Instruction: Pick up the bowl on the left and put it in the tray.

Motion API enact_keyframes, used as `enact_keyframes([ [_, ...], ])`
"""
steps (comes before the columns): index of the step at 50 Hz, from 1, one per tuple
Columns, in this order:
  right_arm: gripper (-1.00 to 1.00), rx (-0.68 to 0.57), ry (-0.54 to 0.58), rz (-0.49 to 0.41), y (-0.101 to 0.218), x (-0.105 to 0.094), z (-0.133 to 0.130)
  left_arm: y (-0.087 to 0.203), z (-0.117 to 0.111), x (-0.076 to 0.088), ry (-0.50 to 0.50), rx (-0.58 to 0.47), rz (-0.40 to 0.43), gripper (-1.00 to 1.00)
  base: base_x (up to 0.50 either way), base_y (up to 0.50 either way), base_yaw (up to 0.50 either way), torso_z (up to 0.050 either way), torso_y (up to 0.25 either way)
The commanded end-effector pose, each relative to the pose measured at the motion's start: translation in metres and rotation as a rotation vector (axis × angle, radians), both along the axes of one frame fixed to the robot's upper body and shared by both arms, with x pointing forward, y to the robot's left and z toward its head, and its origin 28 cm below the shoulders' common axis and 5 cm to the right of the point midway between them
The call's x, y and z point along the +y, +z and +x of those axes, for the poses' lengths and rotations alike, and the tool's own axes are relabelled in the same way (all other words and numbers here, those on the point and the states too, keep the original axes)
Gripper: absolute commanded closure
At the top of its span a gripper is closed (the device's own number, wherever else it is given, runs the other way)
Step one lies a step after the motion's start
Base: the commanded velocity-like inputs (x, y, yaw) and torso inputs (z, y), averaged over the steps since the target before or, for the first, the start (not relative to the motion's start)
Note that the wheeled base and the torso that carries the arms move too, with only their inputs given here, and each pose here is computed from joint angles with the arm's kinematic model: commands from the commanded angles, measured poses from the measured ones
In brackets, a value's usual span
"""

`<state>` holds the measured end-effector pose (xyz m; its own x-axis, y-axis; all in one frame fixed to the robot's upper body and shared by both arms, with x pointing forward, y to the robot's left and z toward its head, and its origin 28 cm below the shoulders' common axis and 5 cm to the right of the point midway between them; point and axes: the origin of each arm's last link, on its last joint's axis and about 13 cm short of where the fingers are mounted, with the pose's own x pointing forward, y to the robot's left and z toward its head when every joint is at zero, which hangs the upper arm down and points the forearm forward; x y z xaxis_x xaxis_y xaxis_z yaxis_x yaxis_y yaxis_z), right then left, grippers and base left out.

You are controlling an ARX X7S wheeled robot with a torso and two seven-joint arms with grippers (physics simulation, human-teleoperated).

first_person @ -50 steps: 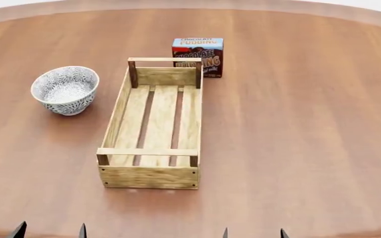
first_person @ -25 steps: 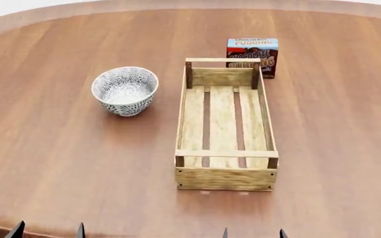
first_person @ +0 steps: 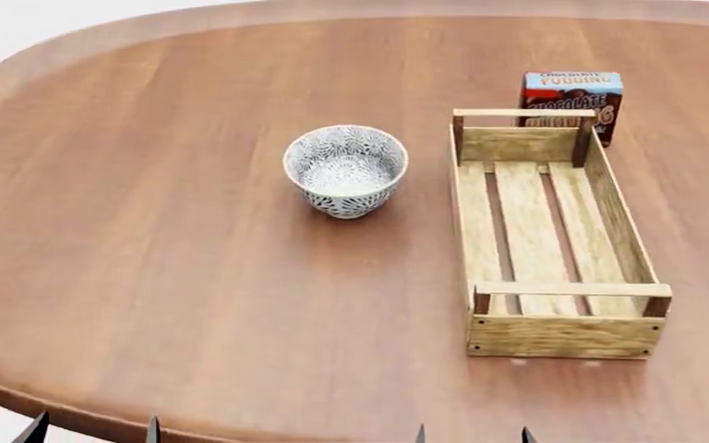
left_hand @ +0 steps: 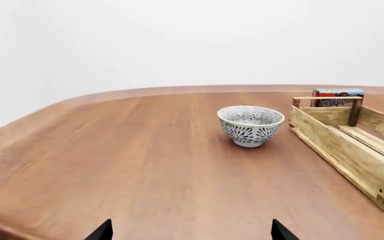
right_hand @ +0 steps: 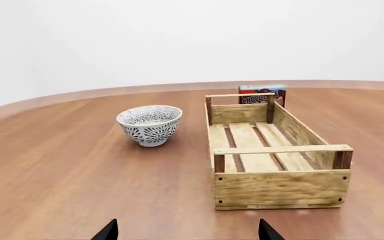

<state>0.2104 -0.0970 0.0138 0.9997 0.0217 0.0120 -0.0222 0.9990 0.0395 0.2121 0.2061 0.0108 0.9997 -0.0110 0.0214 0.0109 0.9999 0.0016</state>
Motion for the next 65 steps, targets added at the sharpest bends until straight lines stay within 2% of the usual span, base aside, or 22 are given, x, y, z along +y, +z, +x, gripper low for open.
enact_keyframes([
  [1, -1.0, 0.002, 0.0, 0.001, -0.0003, -0.0001, 0.0006, -0.0002, 0.0004, -0.0001, 0.0, 0.004, 0.001, -1.0, 0.0, 0.5, 0.0, 0.0, 0.0],
  [8, -1.0, 0.016, 0.003, 0.007, -0.0006, 0.0, 0.0013, 0.0001, 0.0008, 0.0, 0.0, 0.005, 0.003, -1.0, 0.0, 0.45, 0.0, 0.0, 0.0],
  [12, -1.0, 0.012, 0.009, -0.049, 0.0001, 0.0025, 0.0006, 0.0003, 0.0008, 0.0, 0.001, 0.006, 0.003, -1.0, 0.0, 0.0, 0.0, 0.0, 0.0],
  [19, -1.0, -0.004, 0.003, -0.026, 0.0013, 0.001, -0.0003, 0.0, 0.0007, -0.0001, 0.001, 0.006, 0.003, -1.0, 0.04, 0.0, 0.0, 0.0, 0.0],
  [65, -1.0, 0.014, -0.005, -0.027, -0.0004, 0.0008, 0.0008, 0.0, -0.0001, 0.0001, 0.001, 0.007, -0.003, -1.0, 0.5, 0.0, 0.0, 0.0, 0.0],
])
